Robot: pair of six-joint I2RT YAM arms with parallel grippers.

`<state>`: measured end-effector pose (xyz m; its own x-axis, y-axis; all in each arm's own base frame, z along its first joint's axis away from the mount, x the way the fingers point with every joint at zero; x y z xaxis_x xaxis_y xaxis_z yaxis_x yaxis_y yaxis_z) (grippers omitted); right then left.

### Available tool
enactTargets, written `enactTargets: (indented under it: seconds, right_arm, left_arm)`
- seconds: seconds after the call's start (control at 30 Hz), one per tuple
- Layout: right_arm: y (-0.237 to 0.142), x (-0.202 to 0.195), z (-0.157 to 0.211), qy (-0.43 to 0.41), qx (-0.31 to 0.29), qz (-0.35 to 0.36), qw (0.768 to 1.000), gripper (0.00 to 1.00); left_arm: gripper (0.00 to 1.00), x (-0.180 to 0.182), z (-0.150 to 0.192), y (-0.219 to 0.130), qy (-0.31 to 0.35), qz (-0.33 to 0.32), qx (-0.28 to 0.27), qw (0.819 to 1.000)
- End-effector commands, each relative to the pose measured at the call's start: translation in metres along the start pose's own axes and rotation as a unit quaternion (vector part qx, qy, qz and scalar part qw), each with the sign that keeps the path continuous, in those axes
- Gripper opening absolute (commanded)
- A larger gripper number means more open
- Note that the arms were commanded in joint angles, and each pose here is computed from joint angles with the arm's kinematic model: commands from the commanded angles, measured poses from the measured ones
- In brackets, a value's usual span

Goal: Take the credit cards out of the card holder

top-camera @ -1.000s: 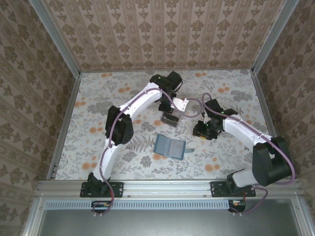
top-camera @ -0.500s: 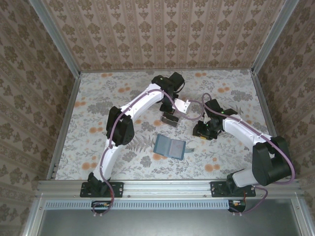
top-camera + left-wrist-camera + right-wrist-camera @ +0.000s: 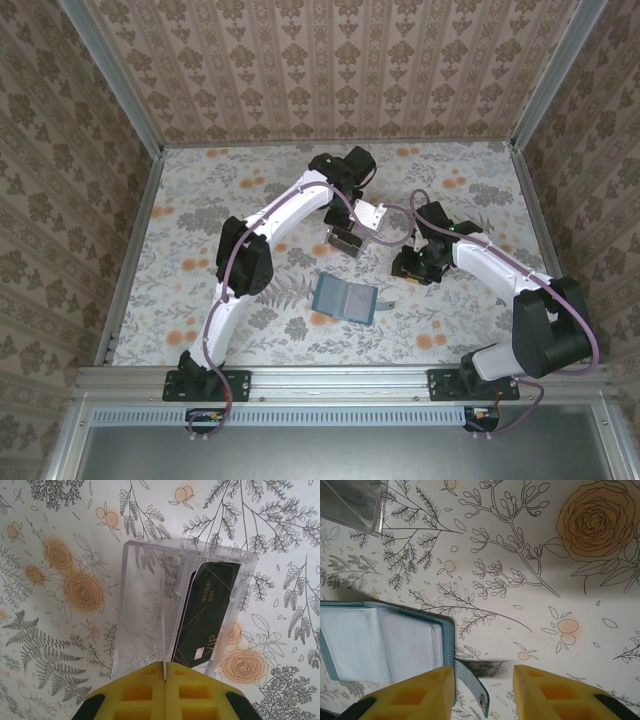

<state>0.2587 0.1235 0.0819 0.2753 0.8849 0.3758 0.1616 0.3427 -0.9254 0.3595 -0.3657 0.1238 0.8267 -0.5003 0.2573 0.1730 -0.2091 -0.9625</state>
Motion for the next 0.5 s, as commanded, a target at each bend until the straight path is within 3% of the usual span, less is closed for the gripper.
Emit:
enactTargets:
  seconds: [0.0, 0.47]
  right_arm:
    - [-0.0018, -0.0011, 0.0024, -0.004, 0.010, 0.003, 1.000, 0.37]
    - [-0.0015, -0.0026, 0.0039, -0.002, 0.012, 0.005, 1.000, 0.37]
  left_arm:
    - [0.00, 0.0073, -0.0011, -0.0266, 0.021, -0.029, 0.006, 0.999]
    - [0.00, 0.0103, -0.0052, -0.0316, 0.037, -0.041, 0.010, 0.998]
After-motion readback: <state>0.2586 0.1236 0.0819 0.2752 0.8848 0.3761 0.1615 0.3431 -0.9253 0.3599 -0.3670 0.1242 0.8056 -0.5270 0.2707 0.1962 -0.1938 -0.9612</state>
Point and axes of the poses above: each hand's point on the last joint's axis, 136 mm out from that joint toward the fingers, its own y axis out along the fingers, its own x axis along the line the jaws close on, z = x × y, the point moved 1 cm from there along -y, back along the fingers, and after that the axes turned 5 degrees about y, right-handed, at the moved point
